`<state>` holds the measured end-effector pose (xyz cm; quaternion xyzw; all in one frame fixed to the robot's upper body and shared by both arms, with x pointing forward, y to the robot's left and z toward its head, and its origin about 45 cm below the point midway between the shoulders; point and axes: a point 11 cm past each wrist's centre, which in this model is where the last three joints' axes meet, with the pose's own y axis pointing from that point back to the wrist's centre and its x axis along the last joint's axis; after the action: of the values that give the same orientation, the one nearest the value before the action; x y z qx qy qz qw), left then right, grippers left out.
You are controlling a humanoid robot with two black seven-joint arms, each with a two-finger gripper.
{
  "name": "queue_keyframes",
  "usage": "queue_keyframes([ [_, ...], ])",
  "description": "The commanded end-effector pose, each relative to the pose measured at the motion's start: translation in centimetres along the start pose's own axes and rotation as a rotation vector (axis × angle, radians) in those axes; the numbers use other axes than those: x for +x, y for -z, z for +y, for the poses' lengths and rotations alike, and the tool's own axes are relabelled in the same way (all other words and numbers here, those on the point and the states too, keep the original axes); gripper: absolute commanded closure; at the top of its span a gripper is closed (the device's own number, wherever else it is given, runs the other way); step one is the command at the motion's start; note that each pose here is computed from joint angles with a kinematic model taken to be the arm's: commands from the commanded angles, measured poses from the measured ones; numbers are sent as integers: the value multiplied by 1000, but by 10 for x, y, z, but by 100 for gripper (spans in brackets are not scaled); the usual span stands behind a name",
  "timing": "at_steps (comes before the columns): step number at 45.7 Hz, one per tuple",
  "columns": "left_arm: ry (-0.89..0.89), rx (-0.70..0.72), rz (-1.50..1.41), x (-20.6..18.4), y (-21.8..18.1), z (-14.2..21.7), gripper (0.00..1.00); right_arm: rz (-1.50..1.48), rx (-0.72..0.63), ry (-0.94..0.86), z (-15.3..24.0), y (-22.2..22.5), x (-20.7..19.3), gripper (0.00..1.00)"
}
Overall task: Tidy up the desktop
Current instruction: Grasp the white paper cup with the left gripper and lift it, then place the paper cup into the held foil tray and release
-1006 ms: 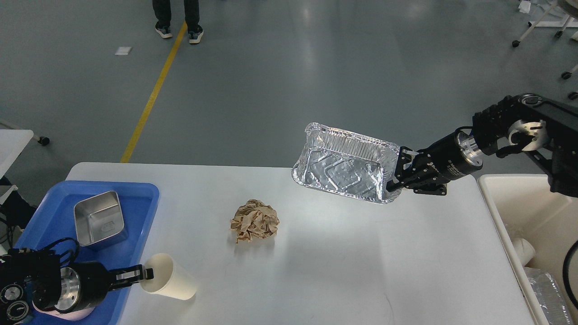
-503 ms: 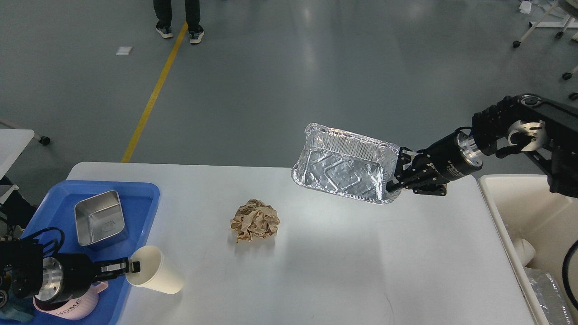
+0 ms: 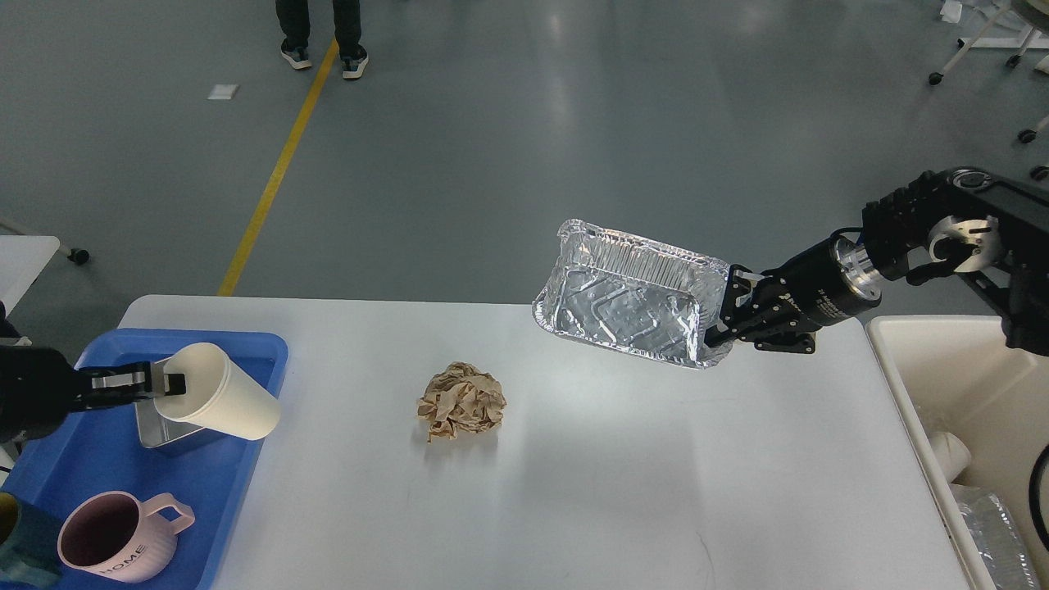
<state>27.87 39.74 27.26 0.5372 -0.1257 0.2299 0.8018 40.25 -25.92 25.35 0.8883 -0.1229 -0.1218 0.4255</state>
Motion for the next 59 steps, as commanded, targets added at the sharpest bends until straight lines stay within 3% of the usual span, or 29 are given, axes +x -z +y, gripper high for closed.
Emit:
queue_keyframes([
  [1,-26,4,-31,18,-6,20,100,0,-1,-1,0,-1,0,100],
  [12,-65,-51,-53,37,-25,25,99,4,-1,5,0,0,-2,100],
  [22,-53,-230,-75,47,-85,-22,98,7,3,6,-1,2,-2,100],
  [35,-86,-361,-140,78,-151,-40,97,15,2,16,-3,3,-5,100],
  [59,-39,-470,-308,91,-270,-78,96,28,2,31,-7,7,-9,100],
])
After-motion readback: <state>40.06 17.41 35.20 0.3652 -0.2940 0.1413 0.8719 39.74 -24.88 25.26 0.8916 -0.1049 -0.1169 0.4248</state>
